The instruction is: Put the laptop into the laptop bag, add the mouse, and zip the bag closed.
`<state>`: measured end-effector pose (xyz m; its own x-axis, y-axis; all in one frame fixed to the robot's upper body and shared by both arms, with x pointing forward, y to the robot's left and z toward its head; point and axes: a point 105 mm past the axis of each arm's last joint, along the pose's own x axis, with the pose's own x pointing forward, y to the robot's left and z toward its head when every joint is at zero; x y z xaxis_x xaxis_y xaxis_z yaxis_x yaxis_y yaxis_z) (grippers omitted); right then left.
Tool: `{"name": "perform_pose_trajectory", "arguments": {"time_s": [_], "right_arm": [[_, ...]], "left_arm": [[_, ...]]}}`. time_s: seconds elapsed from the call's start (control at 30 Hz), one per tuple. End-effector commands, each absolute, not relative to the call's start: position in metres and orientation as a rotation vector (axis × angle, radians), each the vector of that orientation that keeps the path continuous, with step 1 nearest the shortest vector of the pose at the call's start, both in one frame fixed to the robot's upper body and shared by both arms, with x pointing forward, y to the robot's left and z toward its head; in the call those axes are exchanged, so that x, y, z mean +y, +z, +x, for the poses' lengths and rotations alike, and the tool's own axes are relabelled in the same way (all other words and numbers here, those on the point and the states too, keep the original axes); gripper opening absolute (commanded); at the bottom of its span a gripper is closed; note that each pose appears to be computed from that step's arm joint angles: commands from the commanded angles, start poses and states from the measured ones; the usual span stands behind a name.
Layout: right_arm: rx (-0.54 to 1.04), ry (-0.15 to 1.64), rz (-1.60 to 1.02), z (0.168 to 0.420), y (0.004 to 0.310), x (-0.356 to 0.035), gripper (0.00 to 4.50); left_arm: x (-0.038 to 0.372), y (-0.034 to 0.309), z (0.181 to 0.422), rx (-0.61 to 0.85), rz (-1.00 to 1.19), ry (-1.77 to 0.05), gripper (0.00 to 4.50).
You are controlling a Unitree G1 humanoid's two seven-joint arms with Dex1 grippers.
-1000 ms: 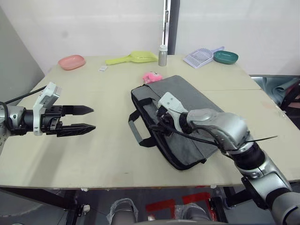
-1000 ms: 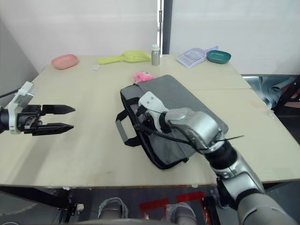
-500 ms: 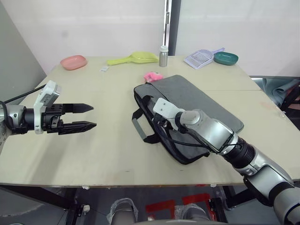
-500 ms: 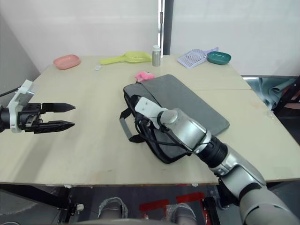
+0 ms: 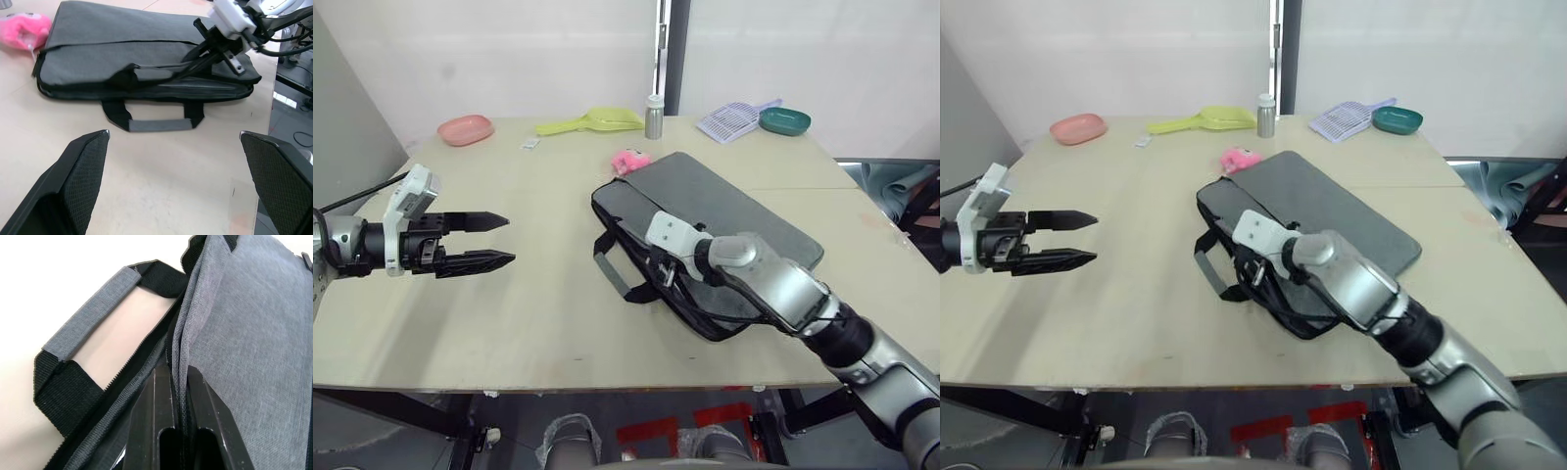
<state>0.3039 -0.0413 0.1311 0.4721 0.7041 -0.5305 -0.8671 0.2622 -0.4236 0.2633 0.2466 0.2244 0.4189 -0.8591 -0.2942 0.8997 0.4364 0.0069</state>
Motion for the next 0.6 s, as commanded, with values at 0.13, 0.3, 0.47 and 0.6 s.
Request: {"name": "perform_pose_trajectory", "arguments": {"time_s": [0.13,0.3,0.47,0.6], "right_arm": [[0.116,1.475,-0.746,0.249,0.143,-0.027,0.04],[0.105,1.575,-0.777,0.241,0.139,-0.034,0.04],[0.084,1.469,-0.837,0.272,0.134,-0.039,0.04],[0.052,1.42,-0.832,0.285,0.141,-0.044,0.04]], "left_arm": [[0.247,0.239,0.264,0.229,0.21,-1.128,4.5],[0.249,0.24,0.263,0.24,0.203,-1.139,4.5],[0.248,0.238,0.259,0.278,0.198,-1.177,4.5],[0.251,0.232,0.252,0.322,0.213,-1.193,4.5]]}}
